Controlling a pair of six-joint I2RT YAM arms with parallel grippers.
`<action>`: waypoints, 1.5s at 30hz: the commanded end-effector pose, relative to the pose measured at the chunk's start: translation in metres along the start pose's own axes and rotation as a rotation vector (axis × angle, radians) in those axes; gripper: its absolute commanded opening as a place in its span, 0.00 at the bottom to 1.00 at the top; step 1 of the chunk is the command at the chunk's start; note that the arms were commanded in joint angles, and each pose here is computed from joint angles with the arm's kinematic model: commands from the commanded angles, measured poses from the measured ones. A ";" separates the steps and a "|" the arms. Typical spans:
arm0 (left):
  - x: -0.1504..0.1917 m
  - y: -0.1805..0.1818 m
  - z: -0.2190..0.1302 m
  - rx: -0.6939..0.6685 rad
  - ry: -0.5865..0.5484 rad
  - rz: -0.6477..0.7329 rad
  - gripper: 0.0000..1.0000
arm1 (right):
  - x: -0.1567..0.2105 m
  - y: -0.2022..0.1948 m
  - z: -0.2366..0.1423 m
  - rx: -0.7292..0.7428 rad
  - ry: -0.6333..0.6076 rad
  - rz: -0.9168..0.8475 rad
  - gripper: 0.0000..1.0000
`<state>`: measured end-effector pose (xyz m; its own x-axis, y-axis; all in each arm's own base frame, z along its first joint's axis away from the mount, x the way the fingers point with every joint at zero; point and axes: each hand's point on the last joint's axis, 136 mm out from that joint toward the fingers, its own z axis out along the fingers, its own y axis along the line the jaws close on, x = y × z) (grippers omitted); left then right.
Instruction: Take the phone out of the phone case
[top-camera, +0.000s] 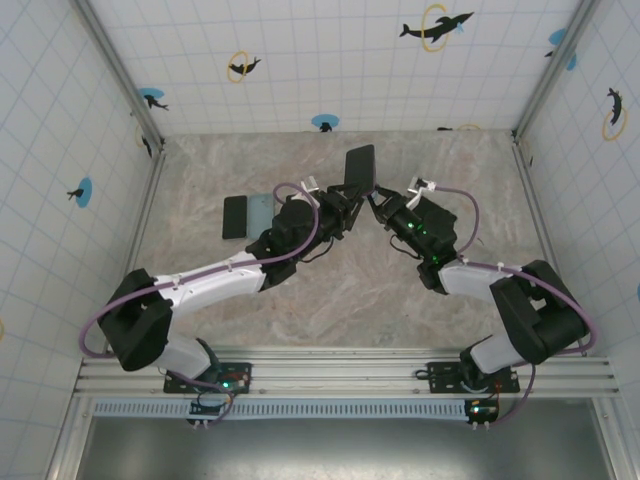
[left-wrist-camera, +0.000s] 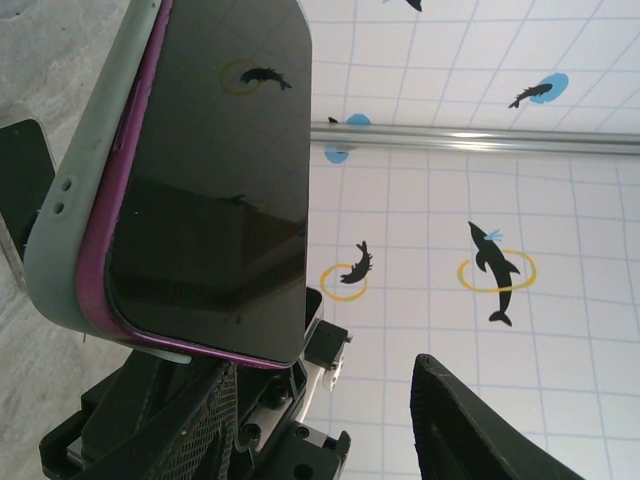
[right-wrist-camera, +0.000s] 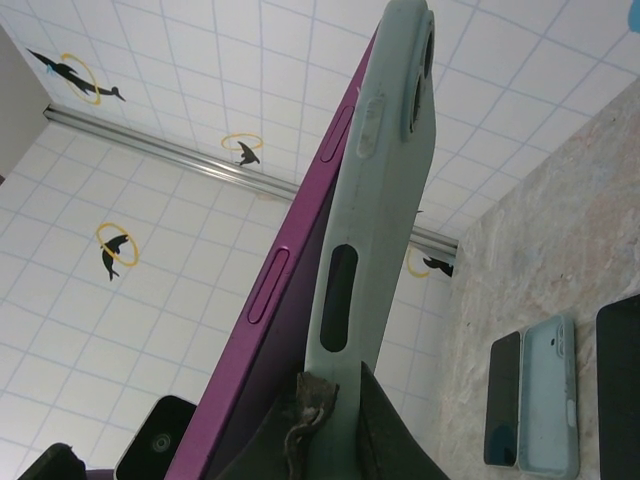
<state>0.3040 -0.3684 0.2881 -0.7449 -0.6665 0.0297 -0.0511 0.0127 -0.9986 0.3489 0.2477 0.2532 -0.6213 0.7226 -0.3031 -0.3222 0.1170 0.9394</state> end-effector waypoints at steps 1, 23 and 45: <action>-0.007 0.006 0.003 -0.004 -0.020 -0.017 0.49 | -0.005 0.049 0.004 -0.168 -0.017 -0.040 0.08; -0.018 0.008 0.012 -0.003 -0.060 -0.026 0.47 | -0.011 0.044 -0.002 -0.152 -0.043 -0.056 0.07; -0.023 -0.044 0.039 0.116 -0.042 -0.012 0.06 | -0.009 0.038 -0.005 -0.153 -0.054 -0.043 0.05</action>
<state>0.3505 -0.3792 0.2982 -0.7040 -0.7085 0.0493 -0.0367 -0.0330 -0.9988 0.3509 0.2399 0.2745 -0.5657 0.7657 -0.3060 -0.3934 0.0756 0.9163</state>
